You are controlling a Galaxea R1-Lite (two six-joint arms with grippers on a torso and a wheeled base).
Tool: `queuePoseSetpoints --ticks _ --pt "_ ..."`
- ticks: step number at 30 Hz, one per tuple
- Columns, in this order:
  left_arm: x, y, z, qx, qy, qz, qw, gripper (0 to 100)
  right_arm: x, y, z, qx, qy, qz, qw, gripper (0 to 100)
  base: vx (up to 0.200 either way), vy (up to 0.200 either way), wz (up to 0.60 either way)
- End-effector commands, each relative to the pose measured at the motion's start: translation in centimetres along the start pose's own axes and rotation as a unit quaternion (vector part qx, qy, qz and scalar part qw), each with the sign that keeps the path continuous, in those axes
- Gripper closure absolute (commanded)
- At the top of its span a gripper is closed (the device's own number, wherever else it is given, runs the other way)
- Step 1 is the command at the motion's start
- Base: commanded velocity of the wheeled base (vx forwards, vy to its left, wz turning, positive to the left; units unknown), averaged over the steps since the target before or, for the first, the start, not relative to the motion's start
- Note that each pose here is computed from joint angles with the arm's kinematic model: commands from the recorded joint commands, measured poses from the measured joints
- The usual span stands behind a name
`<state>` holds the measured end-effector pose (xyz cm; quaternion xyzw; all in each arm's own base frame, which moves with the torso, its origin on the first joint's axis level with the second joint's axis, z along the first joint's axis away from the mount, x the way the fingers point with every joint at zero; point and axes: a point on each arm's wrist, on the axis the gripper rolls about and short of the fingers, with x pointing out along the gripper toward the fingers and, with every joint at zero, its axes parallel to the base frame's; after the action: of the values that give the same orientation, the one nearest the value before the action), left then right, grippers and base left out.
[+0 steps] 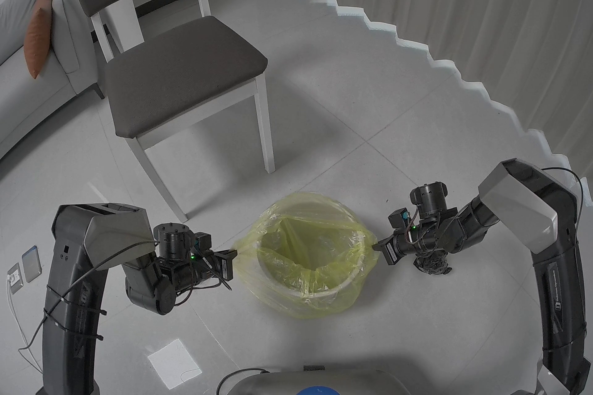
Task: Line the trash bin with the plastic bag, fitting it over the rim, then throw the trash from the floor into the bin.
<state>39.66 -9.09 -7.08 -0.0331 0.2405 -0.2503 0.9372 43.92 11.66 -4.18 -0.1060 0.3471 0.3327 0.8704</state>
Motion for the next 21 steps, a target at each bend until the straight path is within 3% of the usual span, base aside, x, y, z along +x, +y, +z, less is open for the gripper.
queuePoseSetpoints --ticks 1,21 --pt "1.0 0.1 0.5 0.003 -0.006 -0.002 1.0 100 -0.2 0.0 0.2 -0.001 -0.003 0.0 1.0 100 0.0 0.0 0.0" --pt "4.5 0.5 2.9 0.001 0.008 -0.007 0.9999 100 -0.3 -1.7 -0.7 0.014 0.0 -0.013 0.9998 100 0.0 0.0 0.0"
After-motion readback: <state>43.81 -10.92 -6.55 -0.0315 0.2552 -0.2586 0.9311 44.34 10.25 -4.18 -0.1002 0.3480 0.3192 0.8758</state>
